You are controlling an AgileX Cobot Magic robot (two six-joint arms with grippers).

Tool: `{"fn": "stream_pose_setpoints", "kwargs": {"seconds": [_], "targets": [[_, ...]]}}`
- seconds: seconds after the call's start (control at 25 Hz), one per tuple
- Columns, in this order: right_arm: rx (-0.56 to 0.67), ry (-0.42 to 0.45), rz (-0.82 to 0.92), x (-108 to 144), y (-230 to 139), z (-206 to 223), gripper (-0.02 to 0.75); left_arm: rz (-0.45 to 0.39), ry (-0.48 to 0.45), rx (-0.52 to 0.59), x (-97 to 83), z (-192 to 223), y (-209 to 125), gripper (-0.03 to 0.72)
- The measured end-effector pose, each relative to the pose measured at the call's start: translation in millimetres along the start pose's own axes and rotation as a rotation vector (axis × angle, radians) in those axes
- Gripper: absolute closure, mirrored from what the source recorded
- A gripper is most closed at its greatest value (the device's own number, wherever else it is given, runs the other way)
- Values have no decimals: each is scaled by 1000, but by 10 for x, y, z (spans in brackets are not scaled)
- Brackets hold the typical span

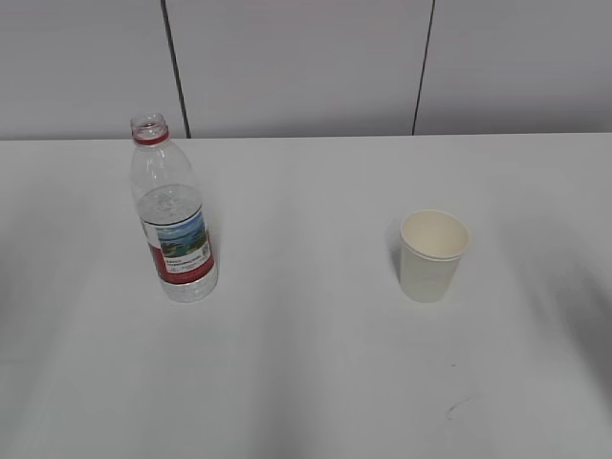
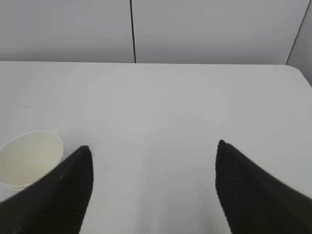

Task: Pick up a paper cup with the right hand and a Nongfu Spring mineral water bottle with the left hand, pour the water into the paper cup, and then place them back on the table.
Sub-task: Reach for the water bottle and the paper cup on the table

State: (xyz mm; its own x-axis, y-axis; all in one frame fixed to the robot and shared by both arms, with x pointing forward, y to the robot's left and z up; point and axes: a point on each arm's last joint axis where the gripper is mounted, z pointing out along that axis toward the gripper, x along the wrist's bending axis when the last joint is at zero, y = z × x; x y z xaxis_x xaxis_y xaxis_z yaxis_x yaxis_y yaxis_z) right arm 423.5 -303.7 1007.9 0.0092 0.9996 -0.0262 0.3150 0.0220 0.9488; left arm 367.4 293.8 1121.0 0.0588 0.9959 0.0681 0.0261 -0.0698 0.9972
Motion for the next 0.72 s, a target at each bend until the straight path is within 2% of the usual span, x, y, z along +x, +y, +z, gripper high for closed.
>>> {"fn": "stream_pose_setpoints", "kwargs": {"seconds": [0.24,0.52,0.64,0.72], "targets": [[-14,10,28,13,-170,110,160,-8,-81,43,-152,539,-415,287],[-75,30,39,31,-206,244,160,-22,-223,57,-440,627,-866,295],[-117,100,67,94,-276,296,160,-28,-260,76,-513,617,-933,295],[-127,197,63,183,-364,305,160,-29,-270,82,-533,615,-946,295]]}}
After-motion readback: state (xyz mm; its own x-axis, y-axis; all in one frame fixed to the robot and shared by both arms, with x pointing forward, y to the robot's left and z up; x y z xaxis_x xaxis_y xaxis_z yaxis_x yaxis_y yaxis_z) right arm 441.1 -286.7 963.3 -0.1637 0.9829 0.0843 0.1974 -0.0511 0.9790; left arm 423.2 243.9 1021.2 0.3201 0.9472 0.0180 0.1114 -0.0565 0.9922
